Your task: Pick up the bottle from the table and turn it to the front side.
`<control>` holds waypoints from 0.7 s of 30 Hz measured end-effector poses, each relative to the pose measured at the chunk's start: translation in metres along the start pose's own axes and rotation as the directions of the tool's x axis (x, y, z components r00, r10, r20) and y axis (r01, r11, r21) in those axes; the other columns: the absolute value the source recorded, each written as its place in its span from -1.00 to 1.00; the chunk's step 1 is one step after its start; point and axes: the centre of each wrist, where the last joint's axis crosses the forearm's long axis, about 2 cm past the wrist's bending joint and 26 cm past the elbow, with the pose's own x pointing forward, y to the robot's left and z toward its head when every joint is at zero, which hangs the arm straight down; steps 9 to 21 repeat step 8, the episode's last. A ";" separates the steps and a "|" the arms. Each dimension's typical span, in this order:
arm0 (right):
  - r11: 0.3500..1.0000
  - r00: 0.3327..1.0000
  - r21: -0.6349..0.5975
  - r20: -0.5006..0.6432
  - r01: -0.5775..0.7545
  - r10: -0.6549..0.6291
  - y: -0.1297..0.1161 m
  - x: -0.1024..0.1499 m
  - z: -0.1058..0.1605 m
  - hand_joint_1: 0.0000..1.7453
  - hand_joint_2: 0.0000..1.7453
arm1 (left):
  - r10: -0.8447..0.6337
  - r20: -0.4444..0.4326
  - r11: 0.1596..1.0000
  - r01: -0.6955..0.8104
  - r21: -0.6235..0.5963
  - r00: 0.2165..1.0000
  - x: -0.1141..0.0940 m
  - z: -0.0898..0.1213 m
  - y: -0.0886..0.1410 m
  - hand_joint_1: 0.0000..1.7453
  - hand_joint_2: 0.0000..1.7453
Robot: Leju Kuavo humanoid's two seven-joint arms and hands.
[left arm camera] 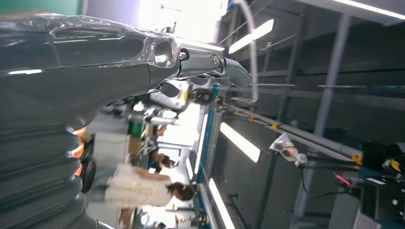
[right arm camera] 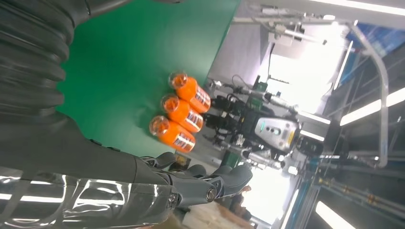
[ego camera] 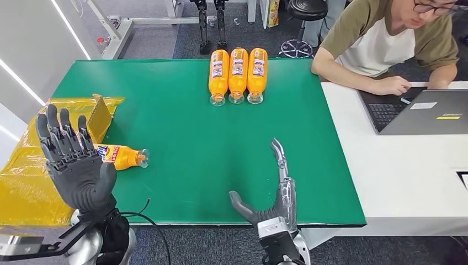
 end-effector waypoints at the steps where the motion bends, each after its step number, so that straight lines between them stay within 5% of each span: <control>1: 1.000 1.000 -0.022 0.002 -0.003 0.003 -0.001 0.000 0.002 -1.00 1.00 | 0.018 -0.013 1.000 -0.018 0.001 1.000 0.000 0.005 -0.006 -1.00 1.00; 7: 0.992 1.000 -0.124 0.004 -0.022 0.023 -0.007 0.004 0.009 -1.00 1.00 | 0.011 -0.046 1.000 -0.012 -0.026 0.999 0.002 0.022 -0.028 -1.00 1.00; 21: 0.991 1.000 -0.131 0.003 -0.023 0.023 -0.008 0.004 0.009 -1.00 1.00 | 0.006 -0.047 1.000 -0.008 -0.029 0.999 0.002 0.022 -0.029 -1.00 1.00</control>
